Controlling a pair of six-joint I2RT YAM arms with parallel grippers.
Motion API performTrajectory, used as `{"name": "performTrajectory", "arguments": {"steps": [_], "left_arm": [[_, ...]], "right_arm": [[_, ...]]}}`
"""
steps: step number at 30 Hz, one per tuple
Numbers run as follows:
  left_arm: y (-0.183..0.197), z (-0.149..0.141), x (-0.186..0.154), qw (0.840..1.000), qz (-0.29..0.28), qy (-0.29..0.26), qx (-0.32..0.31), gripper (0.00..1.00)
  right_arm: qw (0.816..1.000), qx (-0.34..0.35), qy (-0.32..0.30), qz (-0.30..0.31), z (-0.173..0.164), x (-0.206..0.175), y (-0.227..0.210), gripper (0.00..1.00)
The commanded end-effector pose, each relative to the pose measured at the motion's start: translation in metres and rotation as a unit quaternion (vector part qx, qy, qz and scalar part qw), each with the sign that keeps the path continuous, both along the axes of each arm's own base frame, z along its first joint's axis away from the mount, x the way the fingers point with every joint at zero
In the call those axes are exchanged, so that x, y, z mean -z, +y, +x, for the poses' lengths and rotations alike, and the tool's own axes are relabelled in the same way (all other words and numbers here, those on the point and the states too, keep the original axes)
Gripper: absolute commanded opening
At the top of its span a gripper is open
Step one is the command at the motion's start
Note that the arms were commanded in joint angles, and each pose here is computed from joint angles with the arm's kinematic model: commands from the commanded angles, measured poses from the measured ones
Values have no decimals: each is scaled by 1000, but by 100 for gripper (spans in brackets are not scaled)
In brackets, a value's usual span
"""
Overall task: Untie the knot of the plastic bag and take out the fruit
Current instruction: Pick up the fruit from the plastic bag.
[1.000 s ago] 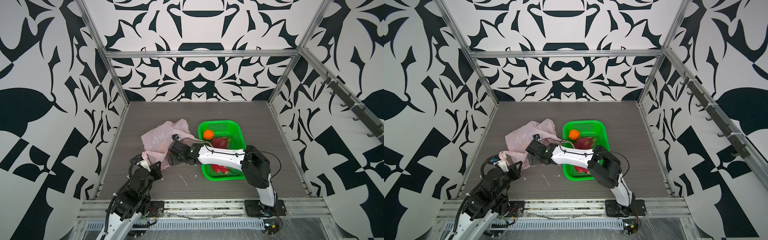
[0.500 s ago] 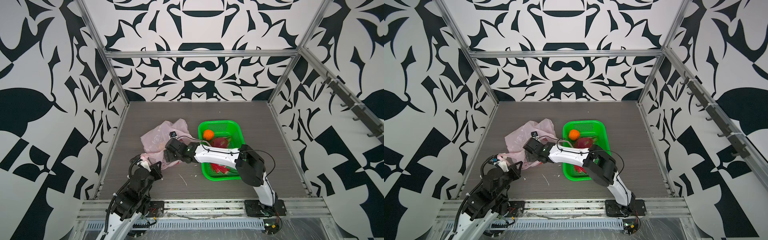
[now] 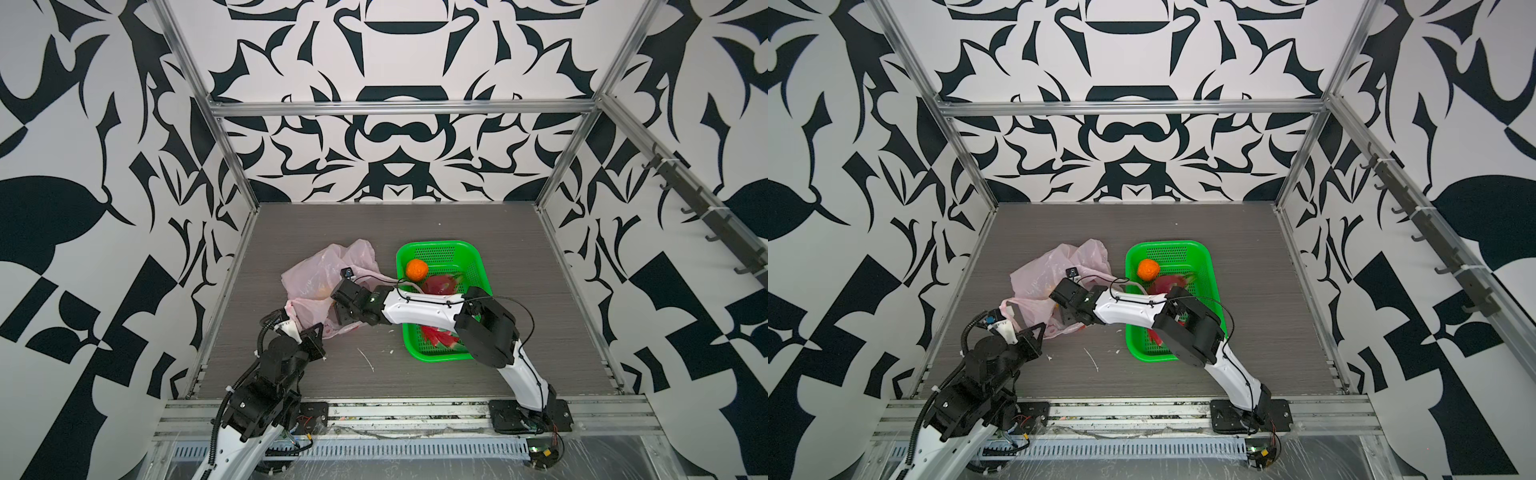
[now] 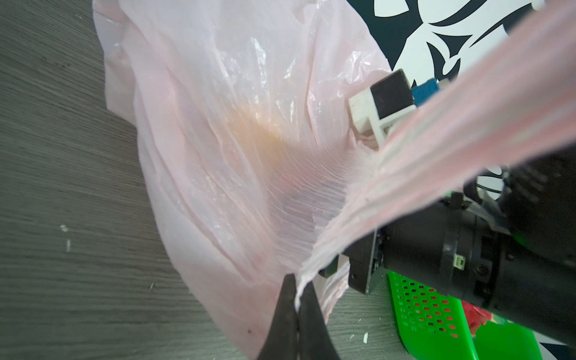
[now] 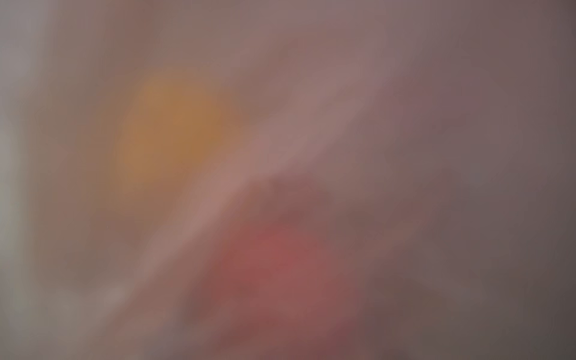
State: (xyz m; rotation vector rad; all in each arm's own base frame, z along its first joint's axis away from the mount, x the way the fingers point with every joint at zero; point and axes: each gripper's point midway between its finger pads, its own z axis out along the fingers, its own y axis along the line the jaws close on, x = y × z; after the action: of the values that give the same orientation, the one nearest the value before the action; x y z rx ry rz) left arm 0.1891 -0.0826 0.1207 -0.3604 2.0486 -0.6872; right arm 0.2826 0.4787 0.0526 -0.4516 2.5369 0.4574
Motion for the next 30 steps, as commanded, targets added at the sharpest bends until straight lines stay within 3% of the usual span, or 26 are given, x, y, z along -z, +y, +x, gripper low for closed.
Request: {"name": "performTrajectory", "arguments": {"steps": [1, 3, 10, 30], "left_arm": [[1, 1, 1, 1000, -3, -3, -4, 0], [1, 1, 1, 1000, -2, -4, -6, 0], [2, 3, 2, 1000, 2, -8, -7, 0], [0, 5, 6, 1000, 2, -7, -5, 0]], "right_arm": [[1000, -1, -16, 24, 6, -28, 6, 53], [999, -5, -20, 27, 5, -33, 5, 46], [997, -35, 1, 65, -14, -59, 5, 38], [994, -90, 1, 67, -72, -131, -35, 32]]}}
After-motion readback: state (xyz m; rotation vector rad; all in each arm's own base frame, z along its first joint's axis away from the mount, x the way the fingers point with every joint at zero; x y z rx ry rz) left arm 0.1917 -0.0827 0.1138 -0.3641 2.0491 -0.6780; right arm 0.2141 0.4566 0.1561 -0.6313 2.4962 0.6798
